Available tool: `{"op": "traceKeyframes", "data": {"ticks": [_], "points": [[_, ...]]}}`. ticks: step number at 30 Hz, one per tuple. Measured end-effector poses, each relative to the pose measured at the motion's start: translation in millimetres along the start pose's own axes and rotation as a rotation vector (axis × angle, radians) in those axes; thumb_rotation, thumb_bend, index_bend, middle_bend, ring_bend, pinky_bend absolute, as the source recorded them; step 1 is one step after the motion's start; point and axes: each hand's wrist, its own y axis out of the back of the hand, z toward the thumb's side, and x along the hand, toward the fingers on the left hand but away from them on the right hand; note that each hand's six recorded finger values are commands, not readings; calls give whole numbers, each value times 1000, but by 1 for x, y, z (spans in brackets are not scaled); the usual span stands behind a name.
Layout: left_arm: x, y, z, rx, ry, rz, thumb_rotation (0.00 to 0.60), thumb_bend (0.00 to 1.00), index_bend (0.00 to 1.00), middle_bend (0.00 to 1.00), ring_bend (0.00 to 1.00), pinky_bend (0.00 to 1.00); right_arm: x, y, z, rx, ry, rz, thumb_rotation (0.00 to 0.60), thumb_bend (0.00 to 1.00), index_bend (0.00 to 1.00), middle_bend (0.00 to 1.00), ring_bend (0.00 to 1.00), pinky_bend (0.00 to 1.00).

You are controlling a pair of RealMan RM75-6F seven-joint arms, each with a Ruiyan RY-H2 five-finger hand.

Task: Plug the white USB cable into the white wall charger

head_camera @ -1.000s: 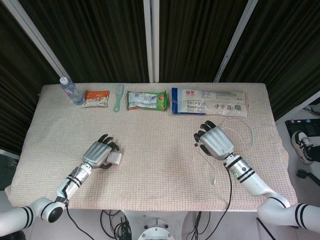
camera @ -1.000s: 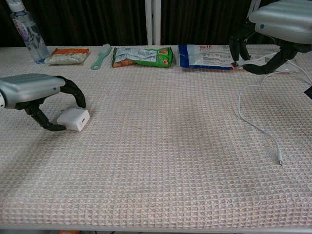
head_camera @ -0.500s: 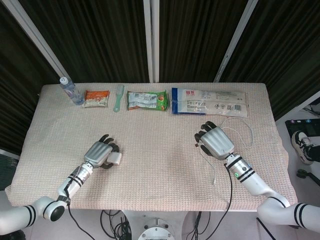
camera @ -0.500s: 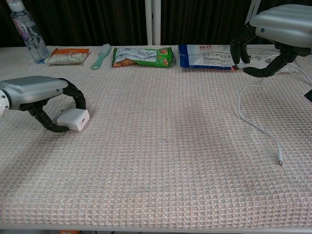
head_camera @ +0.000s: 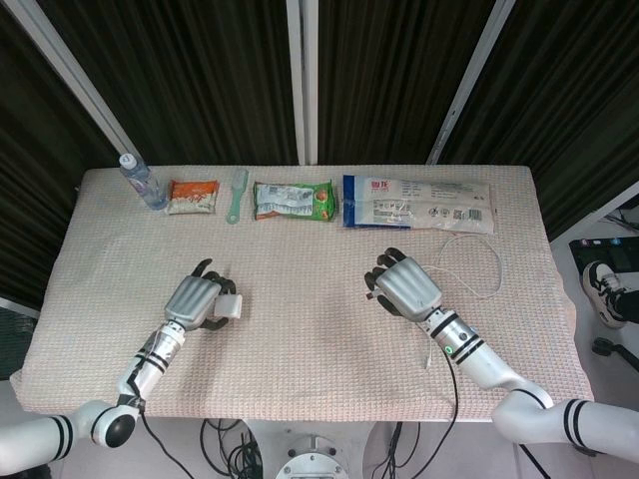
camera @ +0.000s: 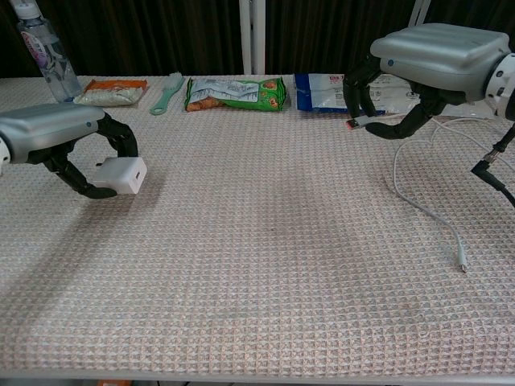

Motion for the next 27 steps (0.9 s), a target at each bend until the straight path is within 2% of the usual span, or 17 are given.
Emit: {"op": "traceKeyframes", "data": {"ticks": [14,20,27], "points": [[5,34,19,30,76,64,585,212,464,507,303,83,-64,-5,55,-56,-13,31,600,341,594,552,309,239],[13,45,29,33,93,68,550,208,477,519,314,87,-89,-1,78,-47,-21,-3,600,344,606,552,311,240],[22,54,44,32,104,69,527,208,477,525,327,88,-109,2,92,-92,-55,-33,600,352,616,553,313,241]]}}
